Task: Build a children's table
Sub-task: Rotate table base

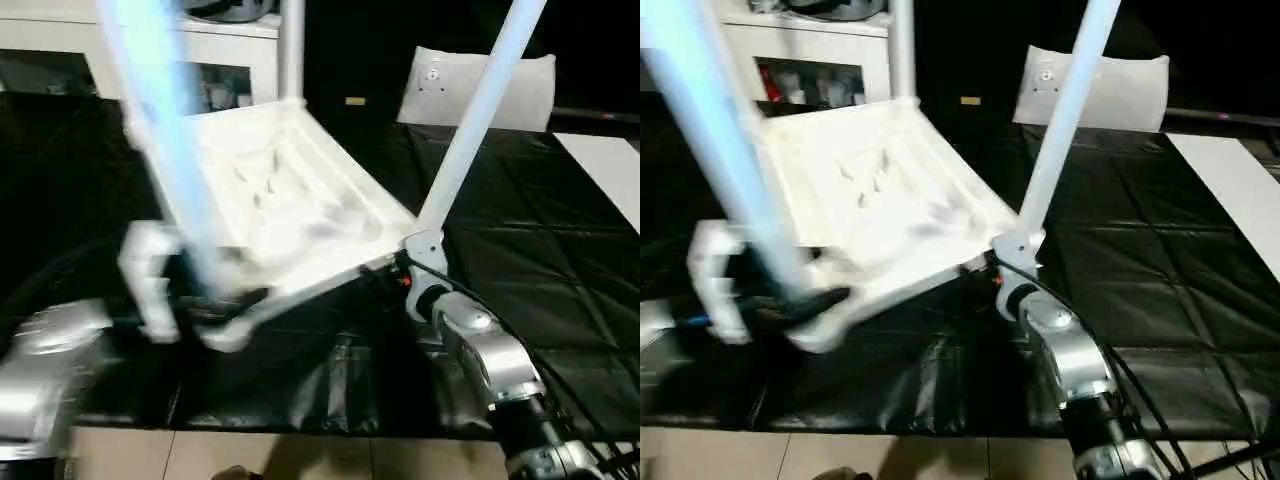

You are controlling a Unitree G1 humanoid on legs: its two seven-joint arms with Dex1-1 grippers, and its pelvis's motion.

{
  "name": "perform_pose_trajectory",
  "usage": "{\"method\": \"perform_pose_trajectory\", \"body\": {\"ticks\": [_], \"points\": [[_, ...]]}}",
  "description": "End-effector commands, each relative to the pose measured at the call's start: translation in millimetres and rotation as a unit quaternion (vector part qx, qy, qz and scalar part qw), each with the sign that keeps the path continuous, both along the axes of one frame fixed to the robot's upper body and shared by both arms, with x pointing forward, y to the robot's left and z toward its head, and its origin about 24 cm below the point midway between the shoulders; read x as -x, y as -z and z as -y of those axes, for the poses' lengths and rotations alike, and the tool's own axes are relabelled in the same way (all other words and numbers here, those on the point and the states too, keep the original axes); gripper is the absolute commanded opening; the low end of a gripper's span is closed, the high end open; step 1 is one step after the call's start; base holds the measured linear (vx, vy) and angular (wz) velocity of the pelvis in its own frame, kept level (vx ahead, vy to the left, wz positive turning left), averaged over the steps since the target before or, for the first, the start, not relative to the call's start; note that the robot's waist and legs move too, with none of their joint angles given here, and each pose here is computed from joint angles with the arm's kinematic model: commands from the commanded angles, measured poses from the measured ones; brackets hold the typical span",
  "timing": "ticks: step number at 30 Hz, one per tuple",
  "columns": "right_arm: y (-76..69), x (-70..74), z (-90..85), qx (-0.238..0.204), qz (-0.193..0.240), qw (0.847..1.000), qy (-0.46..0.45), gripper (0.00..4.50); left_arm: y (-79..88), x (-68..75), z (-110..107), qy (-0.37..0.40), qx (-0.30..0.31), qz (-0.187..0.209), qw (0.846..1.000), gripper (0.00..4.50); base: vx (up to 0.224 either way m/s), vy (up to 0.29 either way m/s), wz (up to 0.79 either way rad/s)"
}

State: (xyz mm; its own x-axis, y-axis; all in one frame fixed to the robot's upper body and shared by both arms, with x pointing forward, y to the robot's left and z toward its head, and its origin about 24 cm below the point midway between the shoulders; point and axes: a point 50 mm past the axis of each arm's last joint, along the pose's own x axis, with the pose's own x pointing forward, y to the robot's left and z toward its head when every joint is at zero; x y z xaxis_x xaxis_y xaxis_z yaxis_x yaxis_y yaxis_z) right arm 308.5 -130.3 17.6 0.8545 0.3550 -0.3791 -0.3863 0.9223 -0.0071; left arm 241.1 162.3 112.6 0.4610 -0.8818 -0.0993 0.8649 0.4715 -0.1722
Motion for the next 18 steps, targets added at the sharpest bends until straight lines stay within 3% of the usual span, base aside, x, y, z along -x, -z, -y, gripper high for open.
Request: {"method": "perform_pose_trajectory", "body": {"ticks": [1, 13, 17, 18], "points": [[-9.8, -5.8, -21.8, -0.016, 0.021, 0.999, -0.034, 4.5, -7.5, 12.3, 38.7, 0.106, 0.035, 0.002, 0.994, 4.47, 0.0, 0.0, 0.0], [-8.3, -6.4, -30.0, -0.017, 0.029, 0.999, -0.042, 4.5, -12.1, 7.6, 106.3, 0.205, 0.066, 0.021, 0.976, 4.47, 0.0, 0.0, 0.0], [-8.2, -6.1, -31.2, -0.017, 0.033, 0.998, -0.047, 4.5, -11.9, 0.1, 112.2, 0.185, 0.064, 0.039, 0.98, 4.47, 0.0, 0.0, 0.0], [-8.2, -6.3, -31.9, -0.017, 0.035, 0.998, -0.049, 4.5, -10.7, -8.1, 114.3, 0.159, 0.055, 0.055, 0.984, 4.47, 0.0, 0.0, 0.0]]}}
